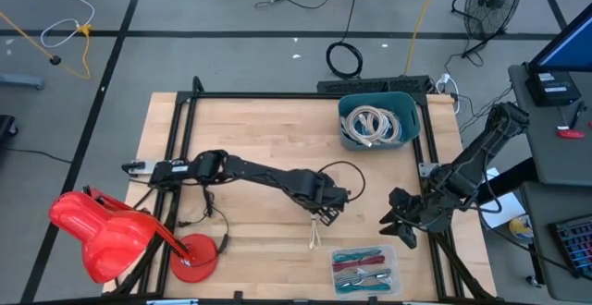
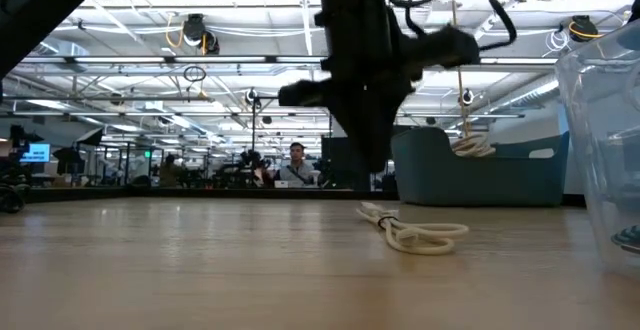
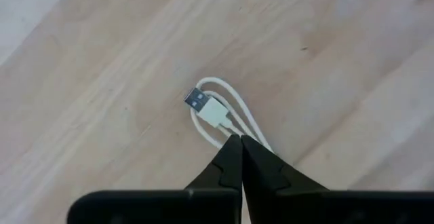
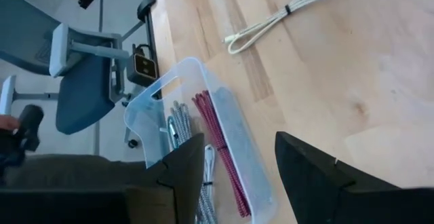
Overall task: Pick & Place USB Port
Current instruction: Put the brown charger cable into the transparent bin
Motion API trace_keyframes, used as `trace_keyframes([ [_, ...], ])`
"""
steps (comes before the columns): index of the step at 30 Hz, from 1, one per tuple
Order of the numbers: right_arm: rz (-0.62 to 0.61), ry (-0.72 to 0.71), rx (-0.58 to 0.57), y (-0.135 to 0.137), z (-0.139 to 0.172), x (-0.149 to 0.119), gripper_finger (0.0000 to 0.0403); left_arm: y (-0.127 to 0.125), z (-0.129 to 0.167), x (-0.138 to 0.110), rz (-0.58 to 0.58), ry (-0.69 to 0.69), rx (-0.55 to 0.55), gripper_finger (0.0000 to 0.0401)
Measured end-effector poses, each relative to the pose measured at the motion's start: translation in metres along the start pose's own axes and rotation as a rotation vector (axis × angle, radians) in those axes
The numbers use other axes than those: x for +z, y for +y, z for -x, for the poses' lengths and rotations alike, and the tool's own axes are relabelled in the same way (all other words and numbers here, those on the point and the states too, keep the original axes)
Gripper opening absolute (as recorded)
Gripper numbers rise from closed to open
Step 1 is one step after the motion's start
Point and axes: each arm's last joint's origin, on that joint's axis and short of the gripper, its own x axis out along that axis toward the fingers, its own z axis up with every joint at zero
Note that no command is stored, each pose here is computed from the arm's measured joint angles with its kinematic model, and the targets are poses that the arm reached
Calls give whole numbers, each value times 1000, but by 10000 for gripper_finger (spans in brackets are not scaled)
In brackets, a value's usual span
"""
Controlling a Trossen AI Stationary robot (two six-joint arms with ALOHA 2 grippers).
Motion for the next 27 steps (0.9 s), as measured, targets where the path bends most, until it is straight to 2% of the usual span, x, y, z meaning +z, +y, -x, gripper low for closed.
trace_keyframes([
  [4, 4, -30, -12, 0, 0, 1, 171, -4, 11, 3, 8, 14, -97, 14],
  [9, 26, -33, -16, 0, 0, 1, 171, -12, 15, -7, 47, 105, -176, 86],
  [12, 39, -48, -22, -1, 0, 1, 171, -15, 10, -15, 67, 155, -168, 134],
  [16, 50, -58, -26, -1, 0, 2, 171, -9, 2, -17, 106, 188, -96, 179],
  [22, 57, -82, -37, -1, 0, 2, 171, -1, -7, -10, 171, 173, -65, 201],
  [27, 57, -81, -36, -1, 0, 2, 171, -1, -18, -9, 199, 175, -100, 202],
])
